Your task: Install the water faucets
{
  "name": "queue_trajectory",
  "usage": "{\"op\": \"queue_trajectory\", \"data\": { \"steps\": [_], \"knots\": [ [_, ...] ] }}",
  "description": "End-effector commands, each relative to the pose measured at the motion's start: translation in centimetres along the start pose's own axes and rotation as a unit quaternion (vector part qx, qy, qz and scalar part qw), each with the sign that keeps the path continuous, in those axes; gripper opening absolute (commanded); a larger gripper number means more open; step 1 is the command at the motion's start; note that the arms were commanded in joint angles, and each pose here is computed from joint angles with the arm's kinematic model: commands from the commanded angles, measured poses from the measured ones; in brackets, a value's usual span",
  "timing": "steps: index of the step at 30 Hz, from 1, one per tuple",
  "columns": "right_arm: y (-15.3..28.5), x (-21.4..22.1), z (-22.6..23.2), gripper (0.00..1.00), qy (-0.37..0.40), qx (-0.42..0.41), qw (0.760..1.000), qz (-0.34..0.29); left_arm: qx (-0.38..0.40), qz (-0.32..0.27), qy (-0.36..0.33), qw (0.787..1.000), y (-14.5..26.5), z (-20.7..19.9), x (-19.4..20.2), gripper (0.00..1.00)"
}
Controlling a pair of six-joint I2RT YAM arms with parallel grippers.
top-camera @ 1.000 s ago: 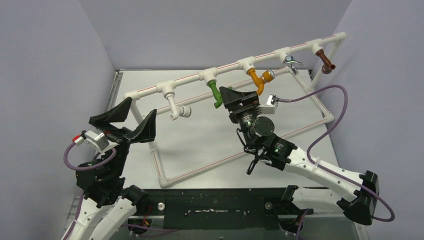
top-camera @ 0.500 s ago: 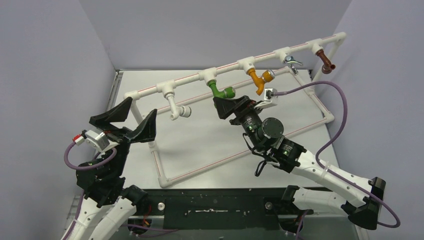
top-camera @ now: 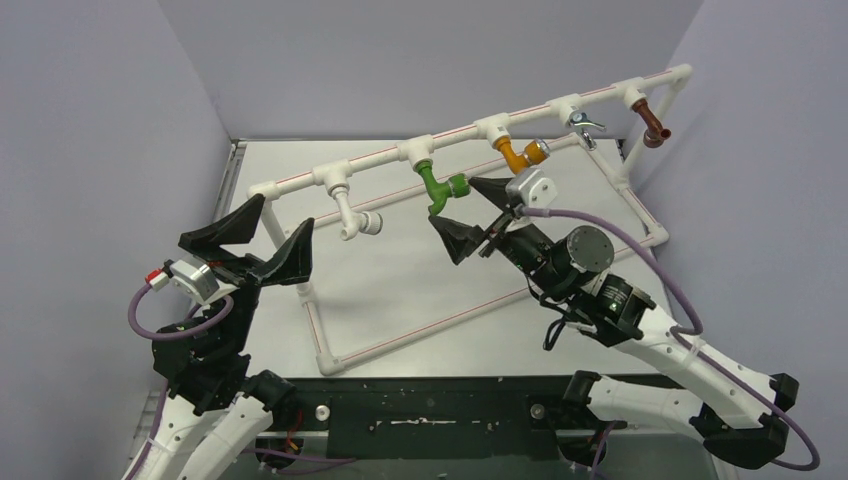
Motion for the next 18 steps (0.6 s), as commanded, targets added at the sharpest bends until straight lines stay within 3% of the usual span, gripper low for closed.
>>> {"op": "queue_trajectory", "data": {
  "steps": [1, 6, 15, 18],
  "knots": [
    [1.4, -0.8, 1.0, 0.86, 0.218, -0.095, 0.971, -0.004, 0.005, -0.013, -0.003, 1.000, -0.2, -0.2, -0.9, 0.94],
    [2.3, 0.8, 1.5, 0.88, 0.381, -0.161, 0.911, 0.005, 0.005, -0.014, -0.003, 1.000, -0.2, -0.2, -1.0, 0.94],
    [0.5, 3.1, -2.2, 0.88, 0.567, -0.120, 0.811, 0.081, 0.006, -0.015, -0.003, 1.000, -0.1, -0.3, -1.0, 0.94],
    [-0.2, 3.1, -3.0, 0.88, 0.601, -0.097, 0.789, 0.087, 0.006, -0.014, -0.003, 1.000, -0.2, -0.3, -1.0, 0.94]
  ]
}}
Point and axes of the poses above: each gripper's point midway between its finger pads, its own y axis back along the fingers, its own z axis along the line the jaws close on, x = y × z, the point moved 1 cm from there along y, back along the fingers
